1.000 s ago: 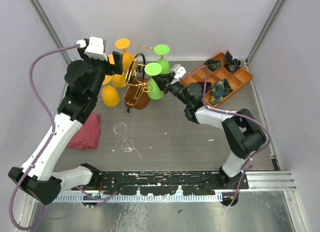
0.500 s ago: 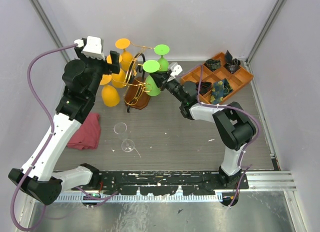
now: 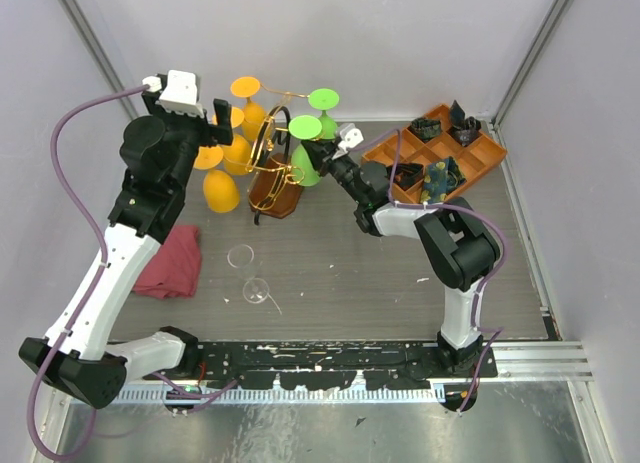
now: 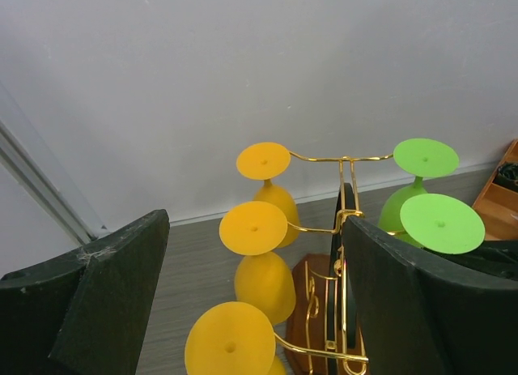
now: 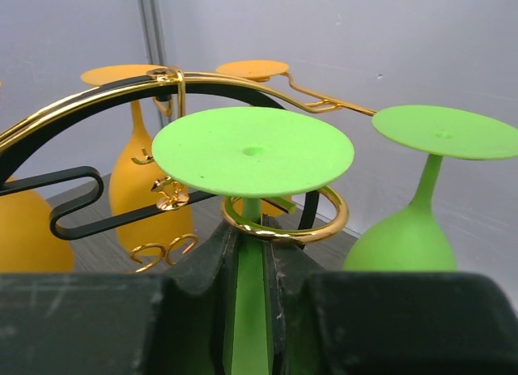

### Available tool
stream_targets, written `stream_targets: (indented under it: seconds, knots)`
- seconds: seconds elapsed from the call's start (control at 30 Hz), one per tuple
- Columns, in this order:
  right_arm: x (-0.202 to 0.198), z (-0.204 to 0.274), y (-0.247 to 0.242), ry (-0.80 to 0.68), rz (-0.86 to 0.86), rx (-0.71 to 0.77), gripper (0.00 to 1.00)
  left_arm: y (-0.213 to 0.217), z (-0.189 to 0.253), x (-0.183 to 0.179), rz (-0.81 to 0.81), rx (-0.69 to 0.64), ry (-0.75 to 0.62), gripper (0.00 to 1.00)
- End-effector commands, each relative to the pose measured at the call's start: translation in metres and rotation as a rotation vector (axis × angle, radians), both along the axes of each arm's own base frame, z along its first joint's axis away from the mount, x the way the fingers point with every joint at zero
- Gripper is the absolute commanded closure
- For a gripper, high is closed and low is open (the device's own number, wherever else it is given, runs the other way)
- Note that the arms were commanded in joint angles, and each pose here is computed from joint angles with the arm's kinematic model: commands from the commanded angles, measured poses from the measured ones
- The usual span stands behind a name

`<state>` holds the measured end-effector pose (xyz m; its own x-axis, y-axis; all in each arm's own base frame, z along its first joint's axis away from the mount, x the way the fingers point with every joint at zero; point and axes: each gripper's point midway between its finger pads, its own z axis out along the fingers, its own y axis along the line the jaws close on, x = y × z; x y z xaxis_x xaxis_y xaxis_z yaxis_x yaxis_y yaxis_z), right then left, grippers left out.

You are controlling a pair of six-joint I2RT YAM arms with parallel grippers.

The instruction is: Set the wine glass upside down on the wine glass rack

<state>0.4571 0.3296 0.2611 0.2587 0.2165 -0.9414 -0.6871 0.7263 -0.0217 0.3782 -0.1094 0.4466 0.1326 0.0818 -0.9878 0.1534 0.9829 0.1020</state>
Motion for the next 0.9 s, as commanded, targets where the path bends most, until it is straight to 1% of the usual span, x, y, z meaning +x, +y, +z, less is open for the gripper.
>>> stream_targets:
  seconds: [0.0,0.17,0.37,0.7,0.87]
  knots:
    - [0.002,0.048,-0.014,-0.123,-0.085,0.087,0.99,0.002,0.008,0.002,-0.005,-0.003,-0.023,0.06]
    - [0.002,0.047,-0.027,-0.129,-0.149,0.075,0.99,0.001,0.005,0.003,-0.011,-0.02,-0.015,0.06]
    - [-0.005,0.045,-0.035,-0.142,-0.169,0.053,0.99,0.001,0.004,0.003,-0.013,-0.03,-0.012,0.06]
    - [-0.018,0.049,-0.043,-0.155,-0.17,0.046,0.99,0.003,0.004,-0.002,-0.015,-0.042,-0.01,0.06]
    - [-0.027,0.047,-0.04,-0.152,-0.131,0.043,0.99,0.004,0.001,-0.004,-0.015,-0.04,-0.003,0.06]
